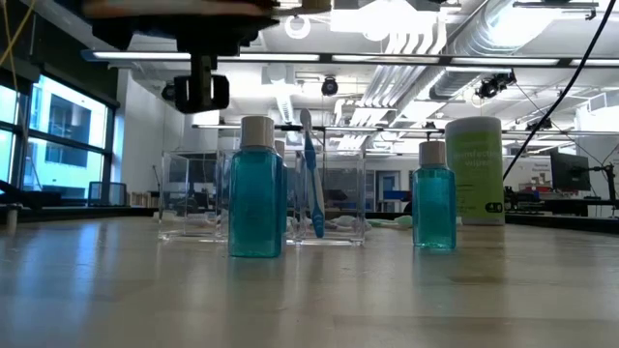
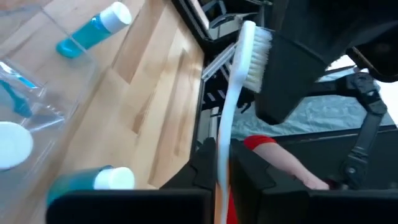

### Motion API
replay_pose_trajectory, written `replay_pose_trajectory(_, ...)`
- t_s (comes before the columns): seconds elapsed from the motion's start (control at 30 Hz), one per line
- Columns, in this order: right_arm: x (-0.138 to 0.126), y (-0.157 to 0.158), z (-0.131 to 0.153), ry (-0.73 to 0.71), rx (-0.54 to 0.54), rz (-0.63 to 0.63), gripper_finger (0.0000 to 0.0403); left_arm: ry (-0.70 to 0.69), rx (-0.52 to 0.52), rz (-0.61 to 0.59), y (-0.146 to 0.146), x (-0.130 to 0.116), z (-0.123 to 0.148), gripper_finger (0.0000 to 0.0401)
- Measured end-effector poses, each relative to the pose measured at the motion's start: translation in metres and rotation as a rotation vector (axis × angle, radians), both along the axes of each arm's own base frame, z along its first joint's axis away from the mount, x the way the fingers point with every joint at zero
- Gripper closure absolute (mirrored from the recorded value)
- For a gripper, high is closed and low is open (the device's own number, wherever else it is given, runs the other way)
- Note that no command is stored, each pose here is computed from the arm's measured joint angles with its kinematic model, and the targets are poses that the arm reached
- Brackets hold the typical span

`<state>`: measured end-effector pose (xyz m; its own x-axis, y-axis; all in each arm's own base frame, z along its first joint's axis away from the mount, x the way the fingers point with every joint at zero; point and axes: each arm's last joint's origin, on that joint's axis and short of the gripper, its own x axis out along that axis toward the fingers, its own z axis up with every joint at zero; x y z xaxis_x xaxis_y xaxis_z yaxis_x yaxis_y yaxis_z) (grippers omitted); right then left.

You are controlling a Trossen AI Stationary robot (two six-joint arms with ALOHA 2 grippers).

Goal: Pick & Place toothbrushing station
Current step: Put the orange toothbrush into the transparent organizer

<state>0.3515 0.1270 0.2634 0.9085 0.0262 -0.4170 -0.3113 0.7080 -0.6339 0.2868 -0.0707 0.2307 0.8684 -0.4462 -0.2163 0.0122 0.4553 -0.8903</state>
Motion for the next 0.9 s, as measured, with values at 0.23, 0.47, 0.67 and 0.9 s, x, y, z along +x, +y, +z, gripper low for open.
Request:
replay_pose_trajectory(0.23,0.000,0.000,0.000,-0.002,-0.001,-0.003,0.0401,-0.015,0.030,0.014,0.000,0.000,0.000,0.0388)
replay_pose_trajectory(0.47,0.001,0.000,0.002,-0.028,0.007,-0.025,0.0395,-0.025,0.036,0.012,0.000,0.001,0.000,0.0389)
replay_pose_trajectory(0.67,-0.002,0.008,0.006,-0.085,-0.011,-0.130,0.0341,-0.030,0.045,0.007,0.000,0.000,0.000,0.0390)
replay_pose_trajectory(0.9,-0.014,0.028,0.014,-0.182,-0.018,-0.299,0.0227,-0.056,0.090,0.014,0.001,0.000,0.002,0.0391)
